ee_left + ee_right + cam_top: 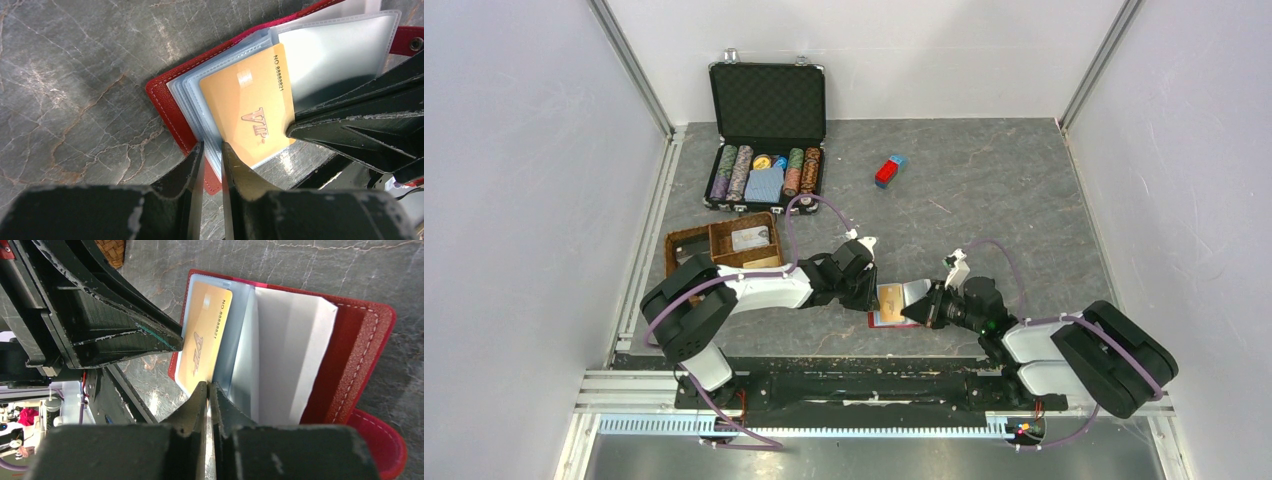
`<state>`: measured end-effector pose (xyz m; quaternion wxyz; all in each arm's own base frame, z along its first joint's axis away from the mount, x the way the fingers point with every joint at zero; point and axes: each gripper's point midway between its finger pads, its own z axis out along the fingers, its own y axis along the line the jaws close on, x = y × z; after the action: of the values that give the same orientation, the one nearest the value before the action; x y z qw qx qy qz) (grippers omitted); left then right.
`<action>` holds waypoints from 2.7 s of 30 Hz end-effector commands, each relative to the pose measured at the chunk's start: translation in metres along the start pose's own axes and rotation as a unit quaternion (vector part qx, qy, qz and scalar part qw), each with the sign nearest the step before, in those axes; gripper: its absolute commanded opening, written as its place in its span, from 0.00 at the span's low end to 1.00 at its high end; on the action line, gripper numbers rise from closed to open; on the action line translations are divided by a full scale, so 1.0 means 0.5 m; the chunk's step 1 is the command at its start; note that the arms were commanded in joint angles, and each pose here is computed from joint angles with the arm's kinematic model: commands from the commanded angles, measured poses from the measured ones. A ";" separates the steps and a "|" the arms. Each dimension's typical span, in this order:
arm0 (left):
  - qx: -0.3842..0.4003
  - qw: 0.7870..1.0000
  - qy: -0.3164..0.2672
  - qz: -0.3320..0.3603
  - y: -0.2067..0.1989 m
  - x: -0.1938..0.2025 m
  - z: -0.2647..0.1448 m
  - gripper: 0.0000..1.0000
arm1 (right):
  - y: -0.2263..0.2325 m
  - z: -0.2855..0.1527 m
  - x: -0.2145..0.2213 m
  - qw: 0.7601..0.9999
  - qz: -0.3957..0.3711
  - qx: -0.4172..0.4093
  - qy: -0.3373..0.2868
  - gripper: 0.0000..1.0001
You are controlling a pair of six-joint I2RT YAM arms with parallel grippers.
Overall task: Take the credit cards out of the card holder
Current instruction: Remove the credit card from the card holder, then place the credit card in the card holder.
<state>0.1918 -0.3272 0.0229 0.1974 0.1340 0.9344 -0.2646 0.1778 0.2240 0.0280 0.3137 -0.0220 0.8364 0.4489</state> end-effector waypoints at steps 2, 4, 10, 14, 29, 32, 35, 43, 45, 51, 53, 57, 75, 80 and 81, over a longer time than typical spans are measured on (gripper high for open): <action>-0.028 0.999 0.010 0.017 0.034 0.019 0.009 0.25 | 0.012 -0.011 -0.019 1.000 -0.008 -0.021 -0.022 0.00; -0.030 0.999 0.015 0.017 0.038 0.025 0.011 0.25 | 0.005 -0.013 -0.019 1.000 -0.008 -0.015 -0.023 0.00; -0.036 0.999 0.017 0.021 0.044 0.027 0.010 0.25 | -0.018 -0.028 0.000 1.000 0.002 0.000 -0.012 0.00; -0.039 0.999 0.016 0.023 0.045 0.023 0.007 0.26 | -0.028 -0.035 -0.010 1.000 0.000 0.012 -0.019 0.00; 0.043 0.999 0.006 0.027 -0.060 -0.034 -0.046 0.48 | -0.023 -0.071 -0.090 0.995 -0.066 0.058 -0.053 0.00; 0.063 0.997 -0.010 0.041 -0.095 -0.067 -0.082 0.54 | -0.005 -0.075 -0.106 0.993 -0.091 0.049 -0.054 0.00; 0.057 0.996 -0.031 0.064 -0.106 -0.097 -0.124 0.61 | 0.013 -0.078 -0.121 0.991 -0.117 0.039 -0.051 0.00; 0.056 0.992 -0.056 0.100 -0.086 -0.134 -0.199 0.68 | 0.070 -0.080 -0.130 0.987 -0.158 -0.021 -0.032 0.00; 0.071 0.989 -0.053 0.116 -0.088 -0.134 -0.216 0.71 | 0.083 -0.081 -0.134 0.985 -0.166 -0.033 -0.030 0.00; 0.087 0.983 -0.031 0.161 -0.098 -0.133 -0.254 0.75 | 0.133 -0.085 -0.137 0.978 -0.188 -0.090 -0.011 0.00; 0.101 0.978 -0.006 0.181 -0.108 -0.123 -0.258 0.75 | 0.156 -0.087 -0.136 0.973 -0.196 -0.119 -0.005 0.00; 0.115 0.970 0.025 0.212 -0.118 -0.114 -0.268 0.73 | 0.216 -0.107 -0.117 0.957 -0.195 -0.214 0.001 0.00; 0.228 0.948 0.035 0.219 -0.175 -0.103 -0.288 0.52 | 0.244 -0.135 -0.084 0.941 -0.195 -0.276 0.008 0.00; 0.261 0.943 0.038 0.204 -0.192 -0.099 -0.289 0.23 | 0.239 -0.133 -0.083 0.942 -0.198 -0.271 0.006 0.00; 0.264 0.943 0.037 0.202 -0.192 -0.100 -0.289 0.18 | 0.238 -0.133 -0.082 0.942 -0.197 -0.271 0.007 0.00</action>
<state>0.1623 -0.3243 0.1917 0.1729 0.3714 0.8149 -0.4101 0.1397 0.2340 0.1587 0.3549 -0.2571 0.6798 0.5880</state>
